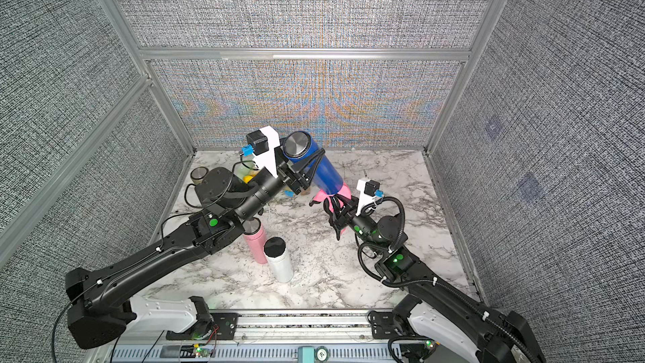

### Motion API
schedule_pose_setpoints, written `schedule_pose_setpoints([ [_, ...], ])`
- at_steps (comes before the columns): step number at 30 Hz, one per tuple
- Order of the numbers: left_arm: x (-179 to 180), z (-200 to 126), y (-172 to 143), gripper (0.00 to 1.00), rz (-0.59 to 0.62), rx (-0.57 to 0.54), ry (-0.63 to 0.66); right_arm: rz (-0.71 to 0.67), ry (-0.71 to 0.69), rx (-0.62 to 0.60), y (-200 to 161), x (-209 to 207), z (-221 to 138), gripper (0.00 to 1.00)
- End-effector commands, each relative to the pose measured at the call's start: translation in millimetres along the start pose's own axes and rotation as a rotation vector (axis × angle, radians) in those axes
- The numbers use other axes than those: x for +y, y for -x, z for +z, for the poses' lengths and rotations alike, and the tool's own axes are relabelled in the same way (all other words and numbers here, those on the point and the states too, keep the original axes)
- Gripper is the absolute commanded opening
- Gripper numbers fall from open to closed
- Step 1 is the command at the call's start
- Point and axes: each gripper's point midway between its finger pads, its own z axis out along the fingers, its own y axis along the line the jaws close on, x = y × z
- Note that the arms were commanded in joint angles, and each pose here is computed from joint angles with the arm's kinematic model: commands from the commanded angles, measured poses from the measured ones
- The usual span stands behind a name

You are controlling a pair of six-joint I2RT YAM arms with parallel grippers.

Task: Wipe the surface of the thermos
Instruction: Wipe the dirt from the surface of the thermos.

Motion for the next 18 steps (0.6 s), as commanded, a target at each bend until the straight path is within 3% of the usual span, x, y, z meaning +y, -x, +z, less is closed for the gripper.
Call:
schedule_pose_setpoints([
  [1,-3.9,2.4,11.7,0.0,-0.003,-0.045,-0.022,0.008,-0.043,-0.074,9.3,-9.9,-3.6,0.0],
  [5,-5.3,11.5,1.6,0.0,-0.008,-0.023,-0.03,0.048,-0.106,-0.079,1.0,-37.0,1.7,0.0],
  [13,-12.2,22.1,-10.5,0.0,-0.026,0.011,-0.067,0.038,0.074,-0.033,-12.2,7.3,12.2,0.0],
  [18,-10.6,29.7,-21.1,0.0,-0.019,0.033,-0.057,0.042,-0.022,-0.089,7.3,-10.9,-4.1,0.0],
])
